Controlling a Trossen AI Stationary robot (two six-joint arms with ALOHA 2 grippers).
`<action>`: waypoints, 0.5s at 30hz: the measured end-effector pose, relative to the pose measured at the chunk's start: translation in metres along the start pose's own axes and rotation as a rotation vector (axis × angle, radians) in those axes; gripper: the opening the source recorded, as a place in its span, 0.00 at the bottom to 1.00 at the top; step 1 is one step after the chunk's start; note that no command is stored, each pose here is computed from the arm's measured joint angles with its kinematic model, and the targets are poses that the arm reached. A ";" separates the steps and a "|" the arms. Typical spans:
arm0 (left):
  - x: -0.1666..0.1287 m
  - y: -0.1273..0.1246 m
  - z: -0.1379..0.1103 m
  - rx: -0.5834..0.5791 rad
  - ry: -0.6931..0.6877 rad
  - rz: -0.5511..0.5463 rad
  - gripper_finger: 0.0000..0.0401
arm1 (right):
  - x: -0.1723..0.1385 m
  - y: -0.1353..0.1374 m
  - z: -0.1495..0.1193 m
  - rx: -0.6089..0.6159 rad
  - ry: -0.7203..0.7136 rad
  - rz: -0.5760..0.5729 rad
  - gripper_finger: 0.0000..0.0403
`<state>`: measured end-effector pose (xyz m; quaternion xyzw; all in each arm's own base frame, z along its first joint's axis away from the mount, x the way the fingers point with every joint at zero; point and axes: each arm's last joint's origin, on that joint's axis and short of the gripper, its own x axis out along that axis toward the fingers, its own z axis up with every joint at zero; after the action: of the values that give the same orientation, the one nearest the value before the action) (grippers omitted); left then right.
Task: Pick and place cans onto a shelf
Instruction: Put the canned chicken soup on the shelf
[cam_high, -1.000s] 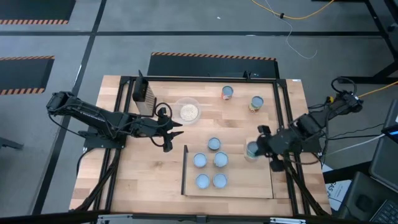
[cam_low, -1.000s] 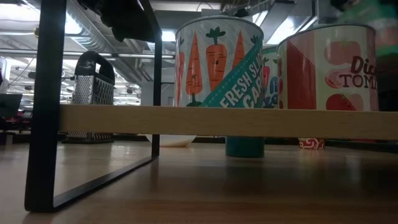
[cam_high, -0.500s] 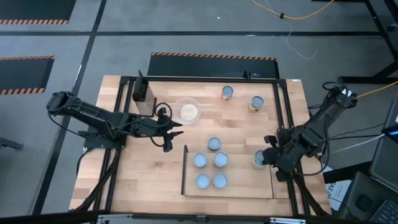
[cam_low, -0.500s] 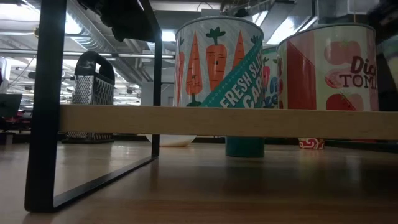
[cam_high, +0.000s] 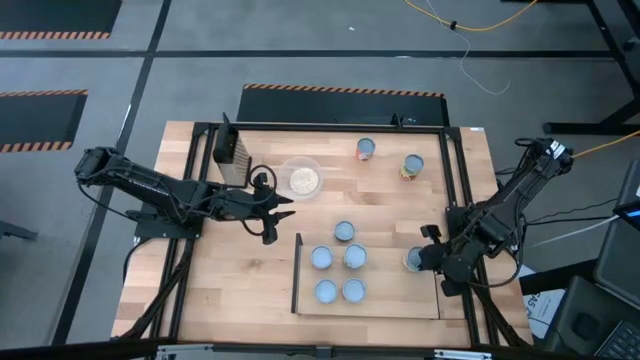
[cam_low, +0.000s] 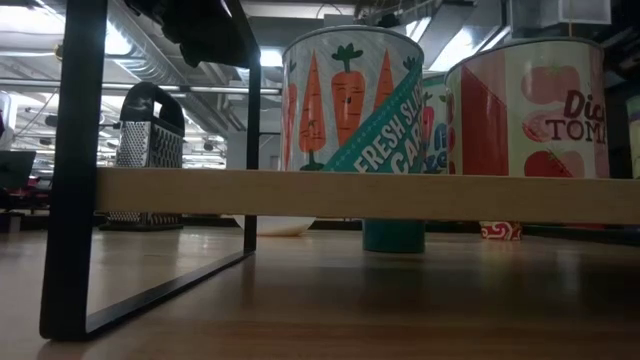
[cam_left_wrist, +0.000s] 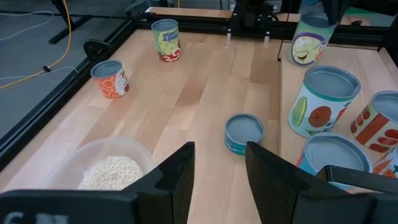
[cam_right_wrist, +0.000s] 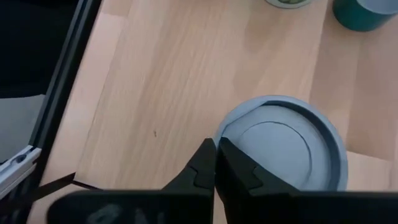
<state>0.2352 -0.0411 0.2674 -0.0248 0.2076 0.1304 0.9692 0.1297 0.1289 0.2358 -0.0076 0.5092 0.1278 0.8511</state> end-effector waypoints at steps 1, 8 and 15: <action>0.000 0.000 0.000 0.000 0.000 0.000 0.34 | 0.000 0.000 0.000 0.001 0.000 0.007 0.03; 0.000 0.000 0.000 0.000 0.000 0.000 0.34 | 0.000 0.003 0.001 -0.020 0.006 0.075 0.03; 0.000 0.000 0.000 0.000 0.000 0.000 0.34 | 0.000 0.004 0.001 -0.017 0.022 0.103 0.03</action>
<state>0.2352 -0.0410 0.2674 -0.0249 0.2075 0.1304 0.9692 0.1296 0.1328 0.2363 0.0099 0.5171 0.1759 0.8376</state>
